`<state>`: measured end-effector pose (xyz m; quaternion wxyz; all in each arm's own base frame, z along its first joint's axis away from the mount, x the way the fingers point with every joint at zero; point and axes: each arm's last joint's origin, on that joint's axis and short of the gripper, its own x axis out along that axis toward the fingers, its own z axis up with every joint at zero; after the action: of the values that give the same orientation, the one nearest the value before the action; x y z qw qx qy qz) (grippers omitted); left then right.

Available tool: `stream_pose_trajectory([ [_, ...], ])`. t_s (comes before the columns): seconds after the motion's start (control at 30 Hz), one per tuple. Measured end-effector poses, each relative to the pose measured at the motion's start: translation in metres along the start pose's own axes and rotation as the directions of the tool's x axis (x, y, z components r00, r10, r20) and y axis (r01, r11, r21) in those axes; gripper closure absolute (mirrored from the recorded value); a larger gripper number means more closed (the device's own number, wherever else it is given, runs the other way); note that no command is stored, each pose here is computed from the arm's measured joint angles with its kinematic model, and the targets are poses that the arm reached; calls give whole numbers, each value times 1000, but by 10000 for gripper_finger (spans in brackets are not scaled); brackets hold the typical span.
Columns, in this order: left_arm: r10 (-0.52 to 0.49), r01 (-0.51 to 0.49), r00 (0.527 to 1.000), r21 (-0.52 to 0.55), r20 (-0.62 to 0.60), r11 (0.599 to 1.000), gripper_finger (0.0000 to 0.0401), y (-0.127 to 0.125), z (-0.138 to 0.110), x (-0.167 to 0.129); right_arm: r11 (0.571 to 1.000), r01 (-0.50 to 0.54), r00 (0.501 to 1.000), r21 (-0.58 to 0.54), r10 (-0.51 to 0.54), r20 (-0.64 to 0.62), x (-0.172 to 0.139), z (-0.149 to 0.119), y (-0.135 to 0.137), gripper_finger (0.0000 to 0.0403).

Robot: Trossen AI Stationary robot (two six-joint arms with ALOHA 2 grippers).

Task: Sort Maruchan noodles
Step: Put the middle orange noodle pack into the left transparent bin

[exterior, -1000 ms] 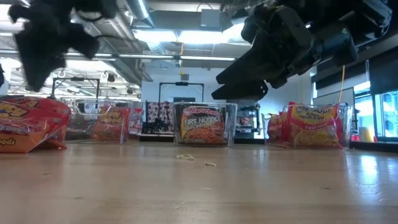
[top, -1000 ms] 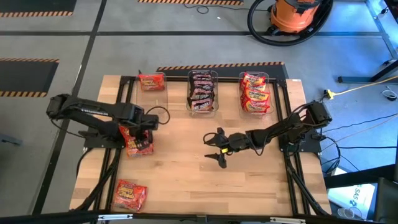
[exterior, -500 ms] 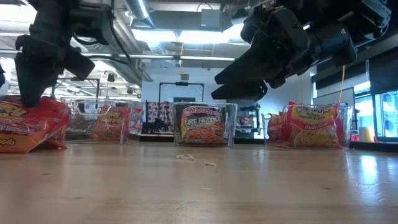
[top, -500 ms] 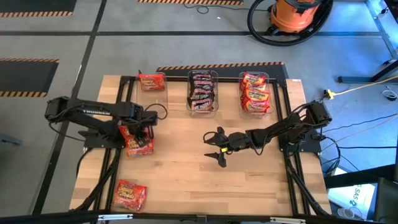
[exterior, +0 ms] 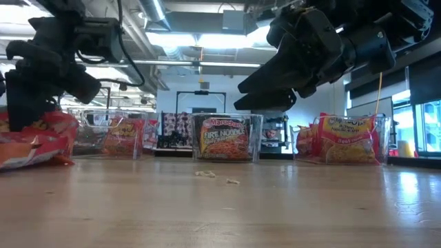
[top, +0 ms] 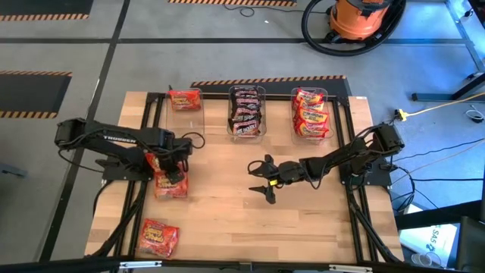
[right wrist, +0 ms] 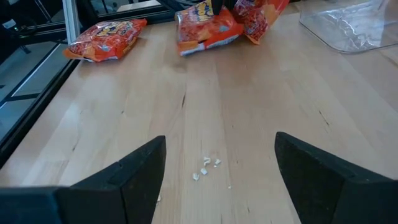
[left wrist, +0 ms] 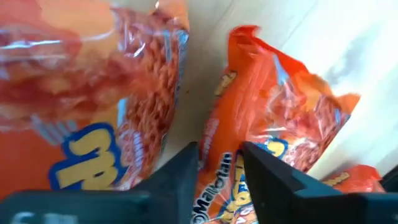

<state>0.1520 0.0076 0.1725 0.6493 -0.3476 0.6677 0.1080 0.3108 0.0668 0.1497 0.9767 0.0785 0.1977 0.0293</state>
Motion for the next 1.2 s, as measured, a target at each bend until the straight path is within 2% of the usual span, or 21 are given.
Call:
stream_pose_trajectory([
  [0.23, -72, 66, 995, 95, 65, 993, 390, -6, 7, 0, 1000, 23, 1000, -1, -23, 5, 0, 0, -1, 126],
  [0.4, -93, 75, 989, 152, 114, 986, 399, -15, 9, 2, 1000, 24, 1000, -1, -24, 2, 0, 0, -1, 126],
  [0.53, -175, 127, 960, 217, 220, 968, 400, -31, 15, 1, 1000, 24, 1000, 3, -24, -1, 0, 0, -1, 126],
  [0.67, -261, 160, 894, 286, 363, 945, 400, -48, 23, -3, 999, 31, 999, 27, -31, 4, 0, 0, -1, 126],
  [0.9, -301, 97, 742, 348, 599, 932, 401, -65, 33, -13, 994, 67, 997, 90, -68, 19, 0, 1, -2, 126],
  [1.07, -338, 51, 641, 401, 689, 915, 401, -75, 36, -20, 983, 141, 989, 114, -145, 20, 0, 0, -4, 126],
  [1.2, -340, -2, 577, 417, 743, 909, 401, -79, 38, -25, 982, 148, 987, 116, -154, 51, 0, 3, -4, 125],
])
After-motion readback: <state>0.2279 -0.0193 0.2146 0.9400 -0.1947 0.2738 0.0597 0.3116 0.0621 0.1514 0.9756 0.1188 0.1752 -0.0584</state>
